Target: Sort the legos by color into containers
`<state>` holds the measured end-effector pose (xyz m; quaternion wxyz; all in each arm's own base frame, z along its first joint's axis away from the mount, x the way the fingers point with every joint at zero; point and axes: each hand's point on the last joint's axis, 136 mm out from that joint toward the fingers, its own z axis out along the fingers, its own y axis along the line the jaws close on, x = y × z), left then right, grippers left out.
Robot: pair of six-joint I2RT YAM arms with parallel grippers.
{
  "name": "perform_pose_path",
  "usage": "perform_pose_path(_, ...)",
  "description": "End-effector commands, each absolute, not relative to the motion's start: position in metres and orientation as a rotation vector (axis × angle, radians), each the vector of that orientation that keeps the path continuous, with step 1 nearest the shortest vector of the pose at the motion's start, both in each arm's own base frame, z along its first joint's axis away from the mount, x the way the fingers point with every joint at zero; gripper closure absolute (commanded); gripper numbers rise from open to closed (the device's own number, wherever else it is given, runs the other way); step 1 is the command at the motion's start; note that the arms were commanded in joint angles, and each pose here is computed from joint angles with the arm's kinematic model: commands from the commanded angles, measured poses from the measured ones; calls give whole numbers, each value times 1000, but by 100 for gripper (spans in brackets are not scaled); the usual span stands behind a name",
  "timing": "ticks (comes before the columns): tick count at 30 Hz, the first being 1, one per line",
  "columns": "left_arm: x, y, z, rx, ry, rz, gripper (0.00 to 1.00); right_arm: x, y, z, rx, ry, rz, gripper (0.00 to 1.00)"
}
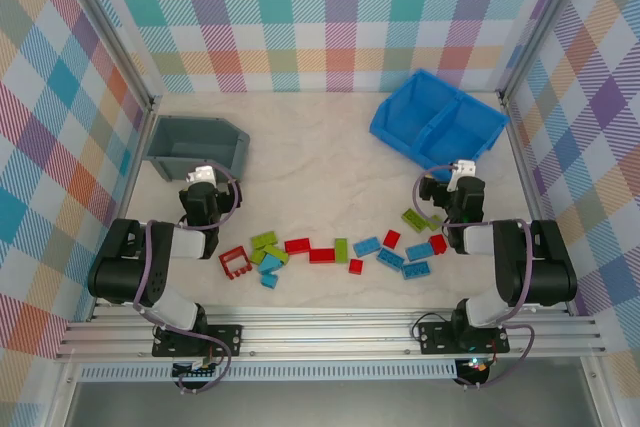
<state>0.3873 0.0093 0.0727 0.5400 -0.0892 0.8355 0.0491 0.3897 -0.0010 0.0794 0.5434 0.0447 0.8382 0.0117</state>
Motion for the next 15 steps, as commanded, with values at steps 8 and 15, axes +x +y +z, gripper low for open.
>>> perform_pose_path(8, 393, 8, 82, -209, 1949, 102, 0, 395, 3, 92, 79, 1944, 38, 0)
perform_pose_path(15, 393, 8, 82, -208, 1951, 102, 0, 395, 3, 92, 80, 1944, 38, 0)
